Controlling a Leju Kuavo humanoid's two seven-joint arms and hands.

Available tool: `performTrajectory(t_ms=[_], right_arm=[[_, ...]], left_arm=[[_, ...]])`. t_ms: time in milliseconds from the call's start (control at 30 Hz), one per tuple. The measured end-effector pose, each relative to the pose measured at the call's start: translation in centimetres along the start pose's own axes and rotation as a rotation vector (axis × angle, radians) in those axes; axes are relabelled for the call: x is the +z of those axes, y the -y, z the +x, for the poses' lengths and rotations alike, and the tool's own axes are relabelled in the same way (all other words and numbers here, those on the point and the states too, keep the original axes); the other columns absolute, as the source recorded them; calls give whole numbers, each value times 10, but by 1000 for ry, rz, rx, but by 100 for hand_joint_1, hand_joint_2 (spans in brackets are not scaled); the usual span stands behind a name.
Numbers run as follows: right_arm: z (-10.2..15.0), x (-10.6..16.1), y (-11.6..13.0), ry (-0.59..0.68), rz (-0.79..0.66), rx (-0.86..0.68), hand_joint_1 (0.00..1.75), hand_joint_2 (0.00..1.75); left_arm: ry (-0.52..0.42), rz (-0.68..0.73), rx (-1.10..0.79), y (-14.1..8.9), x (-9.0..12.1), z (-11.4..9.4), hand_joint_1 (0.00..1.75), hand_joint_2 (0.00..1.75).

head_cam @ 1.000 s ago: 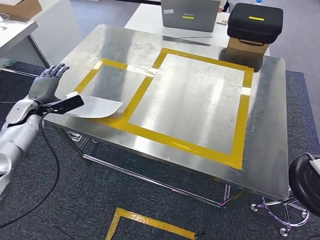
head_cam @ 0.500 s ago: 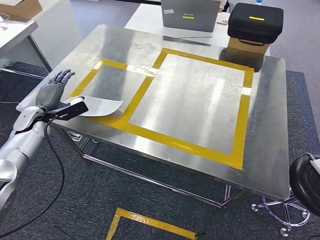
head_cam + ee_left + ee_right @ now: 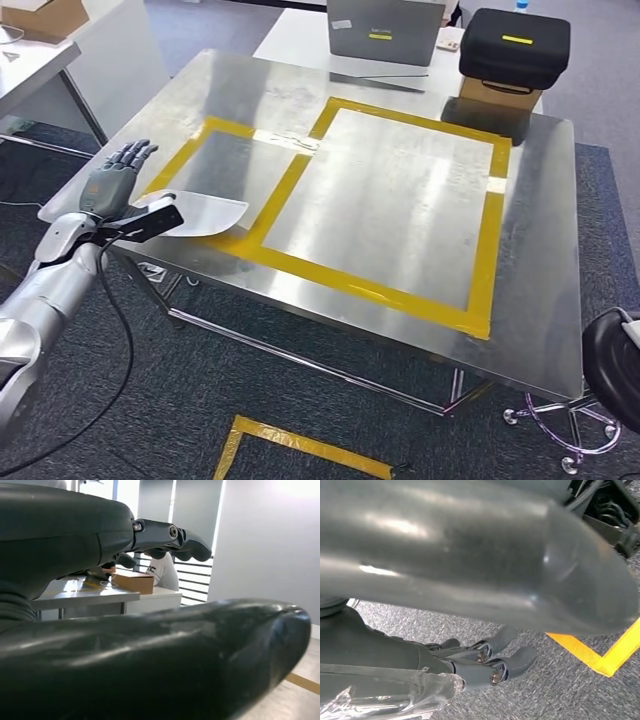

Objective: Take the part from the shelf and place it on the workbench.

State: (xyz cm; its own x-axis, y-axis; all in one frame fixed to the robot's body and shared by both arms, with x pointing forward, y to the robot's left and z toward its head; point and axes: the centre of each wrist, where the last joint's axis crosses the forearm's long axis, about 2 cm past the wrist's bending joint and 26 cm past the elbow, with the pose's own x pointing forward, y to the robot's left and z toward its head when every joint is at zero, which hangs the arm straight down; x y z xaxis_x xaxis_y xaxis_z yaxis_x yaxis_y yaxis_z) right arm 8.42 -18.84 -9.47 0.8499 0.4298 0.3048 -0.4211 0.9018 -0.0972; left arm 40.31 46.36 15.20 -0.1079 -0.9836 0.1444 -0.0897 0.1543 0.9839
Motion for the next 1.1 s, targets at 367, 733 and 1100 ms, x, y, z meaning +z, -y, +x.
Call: performTrajectory(t_ms=[367, 733, 1100], right_arm=[[4, -1, 2, 8, -4, -1, 0, 0], [4, -1, 2, 9, -4, -4, 0, 0], [3, -1, 2, 7, -3, -6, 0, 0]], left_arm=[[4, 1, -9, -2, 0, -2, 0, 0], [14, 3, -13, -3, -3, 1, 0, 0], [19, -1, -8, -2, -5, 7, 0, 0]])
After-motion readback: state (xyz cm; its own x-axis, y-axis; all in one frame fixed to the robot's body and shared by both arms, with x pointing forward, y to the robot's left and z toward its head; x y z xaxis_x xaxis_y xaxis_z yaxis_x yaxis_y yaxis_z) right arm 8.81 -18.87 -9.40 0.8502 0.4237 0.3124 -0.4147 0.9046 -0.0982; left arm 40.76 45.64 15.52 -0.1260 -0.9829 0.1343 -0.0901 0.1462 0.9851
